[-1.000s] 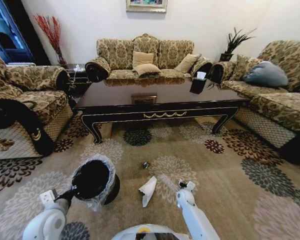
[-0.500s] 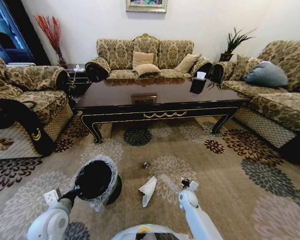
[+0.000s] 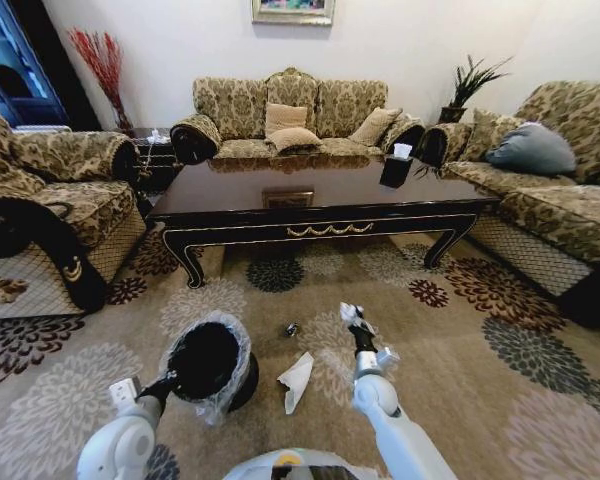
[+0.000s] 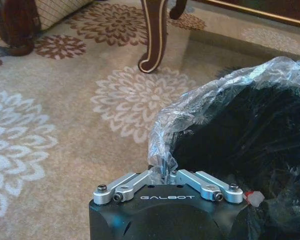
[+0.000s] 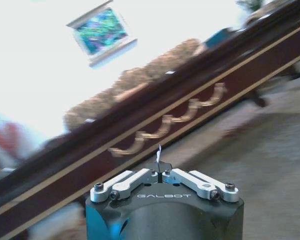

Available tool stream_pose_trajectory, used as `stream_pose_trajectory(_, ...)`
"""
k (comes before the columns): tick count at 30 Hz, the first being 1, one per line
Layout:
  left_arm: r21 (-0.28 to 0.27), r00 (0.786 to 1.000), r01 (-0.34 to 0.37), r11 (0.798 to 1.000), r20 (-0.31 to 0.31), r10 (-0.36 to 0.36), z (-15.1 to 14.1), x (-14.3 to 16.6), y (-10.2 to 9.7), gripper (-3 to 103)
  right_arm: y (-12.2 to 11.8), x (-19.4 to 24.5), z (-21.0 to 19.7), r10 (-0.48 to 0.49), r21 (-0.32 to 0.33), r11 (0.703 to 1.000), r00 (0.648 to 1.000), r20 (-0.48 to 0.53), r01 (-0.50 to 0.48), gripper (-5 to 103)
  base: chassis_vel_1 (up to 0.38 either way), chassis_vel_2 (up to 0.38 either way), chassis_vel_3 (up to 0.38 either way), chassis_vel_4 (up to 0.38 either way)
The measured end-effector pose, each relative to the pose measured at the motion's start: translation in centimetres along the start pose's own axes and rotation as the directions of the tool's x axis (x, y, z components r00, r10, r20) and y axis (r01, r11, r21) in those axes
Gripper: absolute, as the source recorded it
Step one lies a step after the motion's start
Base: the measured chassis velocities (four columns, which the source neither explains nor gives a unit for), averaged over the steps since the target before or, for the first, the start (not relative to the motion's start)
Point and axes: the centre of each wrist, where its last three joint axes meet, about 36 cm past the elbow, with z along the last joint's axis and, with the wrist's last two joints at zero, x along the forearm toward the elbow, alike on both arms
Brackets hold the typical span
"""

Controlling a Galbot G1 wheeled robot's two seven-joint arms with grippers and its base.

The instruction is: Move to the front of the table and pick up the trash from the floor, then place it into the trash bin.

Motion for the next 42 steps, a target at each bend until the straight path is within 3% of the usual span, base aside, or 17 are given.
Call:
stream_pose_trajectory(5, -0.007, 1.000, -0.025, 1.000, -0.007, 0.025, 0.3, -0.1, -0.6, 2, 2.0, 0.6, -0.2, -0.181, 0.024, 0.983, 0.983, 0.018, 0.181, 0, 0.000, 0.000, 0.000, 0.000)
stream_pose_trajectory(7, -0.010, 0.999, -0.033, 0.999, -0.005, 0.033, 0.3, 0.1, -0.8, 2, 2.3, 0.6, -0.1, -0.302, 0.084, 0.951, 0.953, 0.027, 0.299, 0, 0.000, 0.000, 0.000, 0.000)
stream_pose_trajectory(9, -0.009, 0.999, -0.034, 0.999, -0.005, 0.034, 0.3, 0.3, -0.9, 2, 2.3, 0.5, -0.1, -0.423, 0.158, 0.896, 0.906, 0.023, 0.414, 0, 0.000, 0.000, 0.000, 0.000)
stream_pose_trajectory(10, -0.009, 0.999, -0.034, 0.999, -0.005, 0.034, 0.3, 0.3, -0.9, 2, 2.3, 0.5, -0.1, -0.423, 0.158, 0.896, 0.906, 0.023, 0.414, 0, 0.000, 0.000, 0.000, 0.000)
stream_pose_trajectory(15, 0.007, 0.999, -0.032, 0.999, -0.010, 0.032, 0.6, 0.3, -0.9, 2, 2.8, 0.9, 0.6, -0.667, 0.294, 0.703, 0.744, -0.045, 0.648, 0, 0.000, 0.000, 0.000, 0.000)
stream_pose_trajectory(16, 0.007, 0.999, -0.032, 0.999, -0.010, 0.032, 0.6, 0.3, -0.9, 2, 2.8, 0.9, 0.6, -0.667, 0.294, 0.703, 0.744, -0.045, 0.648, 0, 0.000, 0.000, 0.000, 0.000)
stream_pose_trajectory(17, 0.009, 0.999, -0.032, 0.999, -0.010, 0.032, 0.6, 0.3, -0.9, 2, 2.9, 1.0, 0.9, -0.686, 0.305, 0.680, 0.726, -0.057, 0.666, 0, 0.000, 0.000, 0.000, 0.000)
stream_pose_trajectory(19, 0.025, 0.999, -0.037, 0.999, -0.012, 0.037, 0.7, 0.3, -1.2, 2, 3.3, 1.7, 2.1, -0.748, 0.347, 0.591, 0.656, -0.103, 0.728, 0, 0.000, 0.000, 0.000, 0.000)
stream_pose_trajectory(21, 0.032, 0.999, -0.043, 0.999, -0.015, 0.043, 0.9, 0.3, -1.5, 2, 3.6, 2.1, 3.0, -0.780, 0.367, 0.537, 0.612, -0.127, 0.760, 0, 0.000, 0.000, 0.000, 0.000)
stream_pose_trajectory(22, 0.032, 0.999, -0.043, 0.999, -0.015, 0.043, 0.9, 0.3, -1.5, 2, 3.6, 2.1, 3.0, -0.780, 0.367, 0.537, 0.612, -0.127, 0.760, 0, 0.000, 0.000, 0.000, 0.000)
stream_pose_trajectory(24, 0.036, 0.999, -0.047, 0.998, -0.020, 0.048, 1.1, 0.4, -1.8, 2, 4.2, 2.3, 4.1, -0.814, 0.392, 0.472, 0.561, -0.148, 0.789, 0, 0.000, 0.000, 0.000, 0.000)
stream_pose_trajectory(29, 0.053, 0.998, -0.059, 0.997, -0.024, 0.060, 1.4, 0.5, -2.4, 2, 5.5, 1.9, 5.7, -0.825, 0.398, 0.457, 0.546, -0.146, 0.796, 0, 0.000, 0.000, 0.000, 0.000)
stream_pose_trajectory(36, 0.061, 0.998, -0.065, 0.996, -0.019, 0.067, 1.2, 0.6, -2.6, 2, 4.3, 1.9, 6.5, -0.819, 0.422, 0.440, 0.547, -0.175, 0.793, -2, 0.000, 0.000, 0.000, 0.000)
stream_pose_trajectory(40, 0.063, 0.998, -0.069, 0.996, -0.012, 0.069, 1.0, 0.7, -2.6, 2, 3.6, 2.5, 7.0, -0.808, 0.421, 0.443, 0.556, -0.194, 0.791, 19, 0.000, 0.000, 0.000, 0.000)
stream_pose_trajectory(42, 0.063, 0.998, -0.069, 0.996, -0.011, 0.069, 1.0, 0.7, -2.6, 2, 3.7, 2.5, 7.1, -0.806, 0.421, 0.446, 0.559, -0.194, 0.790, 19, 0.000, 0.000, 0.000, 0.000)
